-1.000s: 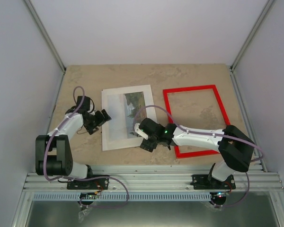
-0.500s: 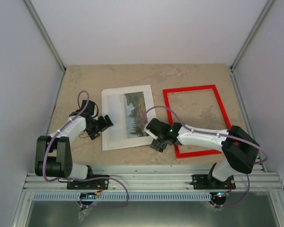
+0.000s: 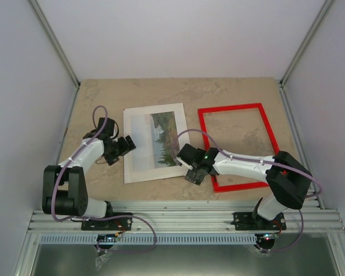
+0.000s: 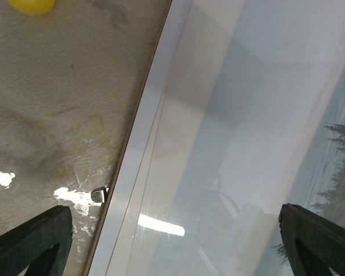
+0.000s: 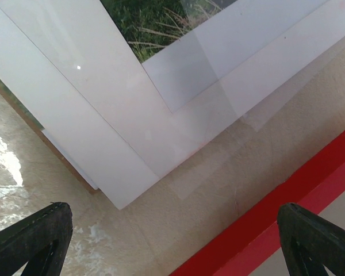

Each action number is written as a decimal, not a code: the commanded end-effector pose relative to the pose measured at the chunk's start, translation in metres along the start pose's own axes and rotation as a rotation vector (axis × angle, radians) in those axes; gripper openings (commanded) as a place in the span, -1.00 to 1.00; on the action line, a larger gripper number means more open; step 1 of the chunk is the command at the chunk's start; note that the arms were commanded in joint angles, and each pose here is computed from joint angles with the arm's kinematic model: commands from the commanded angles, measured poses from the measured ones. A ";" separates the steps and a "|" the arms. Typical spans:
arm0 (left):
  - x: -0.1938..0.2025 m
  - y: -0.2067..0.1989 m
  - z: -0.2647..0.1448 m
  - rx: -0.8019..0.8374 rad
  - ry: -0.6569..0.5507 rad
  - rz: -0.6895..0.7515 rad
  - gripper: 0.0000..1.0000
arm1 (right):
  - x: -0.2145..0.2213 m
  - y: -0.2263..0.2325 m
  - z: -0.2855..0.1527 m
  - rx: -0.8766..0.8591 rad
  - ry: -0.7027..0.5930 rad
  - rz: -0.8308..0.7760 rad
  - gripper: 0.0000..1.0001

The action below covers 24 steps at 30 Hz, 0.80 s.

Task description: Take the photo out of the frame

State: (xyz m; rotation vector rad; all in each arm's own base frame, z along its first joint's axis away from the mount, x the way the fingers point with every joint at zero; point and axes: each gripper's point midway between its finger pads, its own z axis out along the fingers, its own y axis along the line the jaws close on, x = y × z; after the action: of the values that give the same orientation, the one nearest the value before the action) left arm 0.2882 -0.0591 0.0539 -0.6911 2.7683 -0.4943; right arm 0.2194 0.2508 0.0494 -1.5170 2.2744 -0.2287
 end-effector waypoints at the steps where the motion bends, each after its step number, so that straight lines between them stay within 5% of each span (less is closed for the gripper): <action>1: -0.004 -0.003 -0.006 -0.004 -0.016 0.033 0.99 | 0.004 -0.007 -0.001 0.034 0.041 -0.027 0.95; 24: 0.002 -0.013 -0.004 0.014 0.000 0.070 0.99 | 0.019 -0.016 0.025 0.136 0.130 -0.070 0.95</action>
State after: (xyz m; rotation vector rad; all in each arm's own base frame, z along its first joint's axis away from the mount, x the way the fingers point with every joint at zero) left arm 0.2864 -0.0661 0.0542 -0.6321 2.7854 -0.4881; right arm 0.2282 0.2380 0.0346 -1.5640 2.2657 -0.3942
